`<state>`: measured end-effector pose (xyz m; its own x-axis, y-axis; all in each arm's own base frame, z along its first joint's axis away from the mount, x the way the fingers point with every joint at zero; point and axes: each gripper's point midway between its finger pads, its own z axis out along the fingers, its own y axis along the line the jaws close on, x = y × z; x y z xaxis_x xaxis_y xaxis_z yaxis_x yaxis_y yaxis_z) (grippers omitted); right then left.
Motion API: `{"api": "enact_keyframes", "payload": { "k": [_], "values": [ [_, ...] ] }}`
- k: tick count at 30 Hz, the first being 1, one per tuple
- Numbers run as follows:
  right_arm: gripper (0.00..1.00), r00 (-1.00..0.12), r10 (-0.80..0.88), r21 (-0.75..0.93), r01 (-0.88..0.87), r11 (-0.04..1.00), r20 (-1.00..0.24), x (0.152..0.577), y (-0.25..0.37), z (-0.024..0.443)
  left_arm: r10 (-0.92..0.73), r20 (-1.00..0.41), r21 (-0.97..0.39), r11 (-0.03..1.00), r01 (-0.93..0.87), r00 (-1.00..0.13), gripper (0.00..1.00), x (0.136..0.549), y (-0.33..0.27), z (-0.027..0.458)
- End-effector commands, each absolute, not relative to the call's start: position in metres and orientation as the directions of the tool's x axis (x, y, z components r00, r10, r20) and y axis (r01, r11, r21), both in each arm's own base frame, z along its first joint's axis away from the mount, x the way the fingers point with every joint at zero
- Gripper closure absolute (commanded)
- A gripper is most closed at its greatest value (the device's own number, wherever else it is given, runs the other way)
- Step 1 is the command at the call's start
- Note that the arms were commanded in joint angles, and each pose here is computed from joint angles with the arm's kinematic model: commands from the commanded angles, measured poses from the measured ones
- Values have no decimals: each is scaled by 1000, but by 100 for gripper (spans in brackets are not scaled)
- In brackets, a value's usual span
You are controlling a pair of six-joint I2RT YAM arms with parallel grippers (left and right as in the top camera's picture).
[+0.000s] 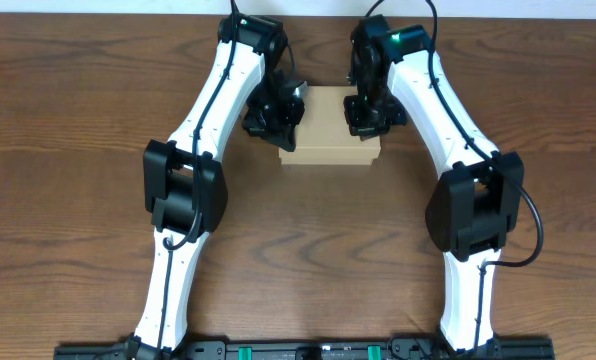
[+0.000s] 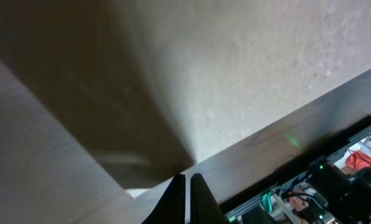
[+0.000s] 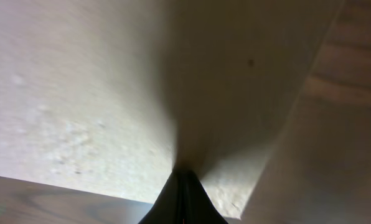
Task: Pack container
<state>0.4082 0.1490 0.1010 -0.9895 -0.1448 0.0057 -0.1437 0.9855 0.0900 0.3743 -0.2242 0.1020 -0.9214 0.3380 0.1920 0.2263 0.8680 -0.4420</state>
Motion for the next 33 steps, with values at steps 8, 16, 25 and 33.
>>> {"api": "enact_keyframes", "payload": {
  "k": [8,16,25,33],
  "values": [
    [99,-902,-108,155,-188,970,-417,442,147,255,255,-164,-182,942,283,-953,94,417,-159,209],
    [99,-804,91,154,0,988,-588,462,64,321,94,-521,15,995,101,-848,89,410,-60,342],
    [94,-638,223,172,142,975,-737,478,-20,373,-61,-695,27,993,-111,-717,42,367,22,418],
    [1,-621,233,175,153,972,-749,473,-27,381,-78,-676,32,990,-135,-733,5,351,31,417]
  ]
}}
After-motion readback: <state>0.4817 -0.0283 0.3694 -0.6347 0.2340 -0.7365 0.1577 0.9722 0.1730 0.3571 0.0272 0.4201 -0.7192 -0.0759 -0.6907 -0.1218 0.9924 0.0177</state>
